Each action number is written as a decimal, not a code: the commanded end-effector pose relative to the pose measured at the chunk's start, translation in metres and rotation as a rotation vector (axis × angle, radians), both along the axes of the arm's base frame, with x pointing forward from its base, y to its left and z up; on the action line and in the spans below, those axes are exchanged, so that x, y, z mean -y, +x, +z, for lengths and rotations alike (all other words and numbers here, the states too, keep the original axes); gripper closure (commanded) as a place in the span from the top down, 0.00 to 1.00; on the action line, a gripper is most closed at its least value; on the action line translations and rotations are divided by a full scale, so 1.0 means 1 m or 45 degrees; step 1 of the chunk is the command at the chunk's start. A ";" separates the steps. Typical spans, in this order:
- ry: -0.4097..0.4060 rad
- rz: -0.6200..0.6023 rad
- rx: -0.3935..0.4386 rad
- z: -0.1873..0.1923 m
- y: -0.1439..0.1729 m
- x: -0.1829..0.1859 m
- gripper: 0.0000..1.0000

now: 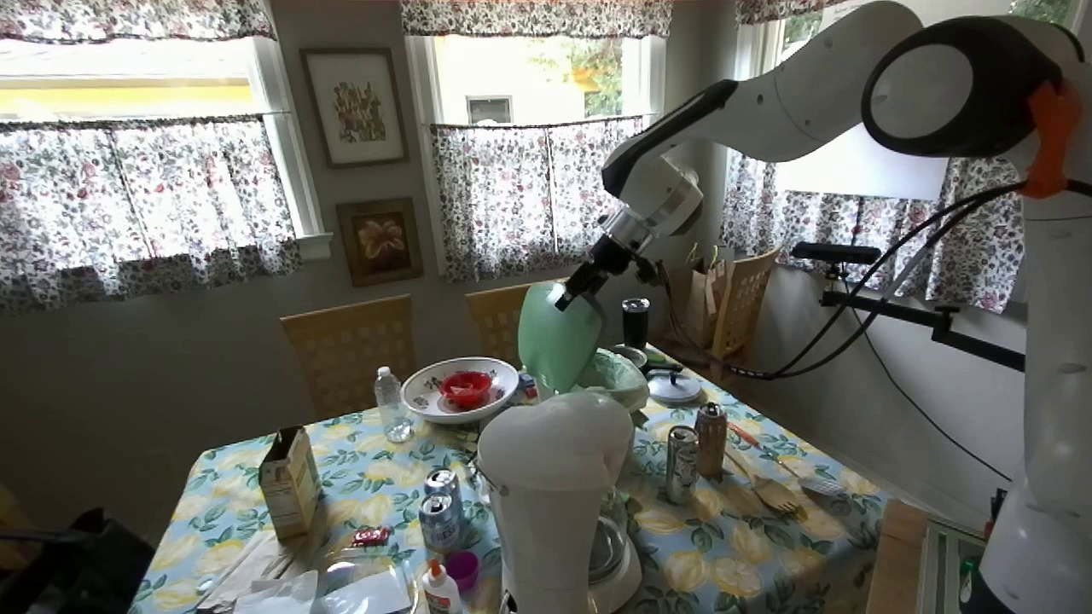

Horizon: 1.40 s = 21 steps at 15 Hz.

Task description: Open the white and green bin then put the orange can inside the bin.

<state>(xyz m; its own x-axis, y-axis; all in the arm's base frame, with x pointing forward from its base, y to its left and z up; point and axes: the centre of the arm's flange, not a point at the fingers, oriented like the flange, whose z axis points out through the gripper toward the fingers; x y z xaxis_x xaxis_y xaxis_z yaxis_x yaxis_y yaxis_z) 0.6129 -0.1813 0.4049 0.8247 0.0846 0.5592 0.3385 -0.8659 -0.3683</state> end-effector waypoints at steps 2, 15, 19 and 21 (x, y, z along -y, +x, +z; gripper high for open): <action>-0.009 -0.011 0.029 0.024 -0.007 -0.003 1.00; 0.003 0.025 0.068 0.046 -0.006 -0.023 1.00; -0.001 0.031 0.076 0.050 -0.008 -0.028 1.00; -0.018 0.026 0.087 0.054 -0.012 -0.027 1.00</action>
<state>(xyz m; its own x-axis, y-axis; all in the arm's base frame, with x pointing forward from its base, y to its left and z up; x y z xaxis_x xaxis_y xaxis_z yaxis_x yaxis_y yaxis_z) 0.6127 -0.1579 0.4474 0.7837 0.1153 0.6104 0.3903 -0.8558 -0.3394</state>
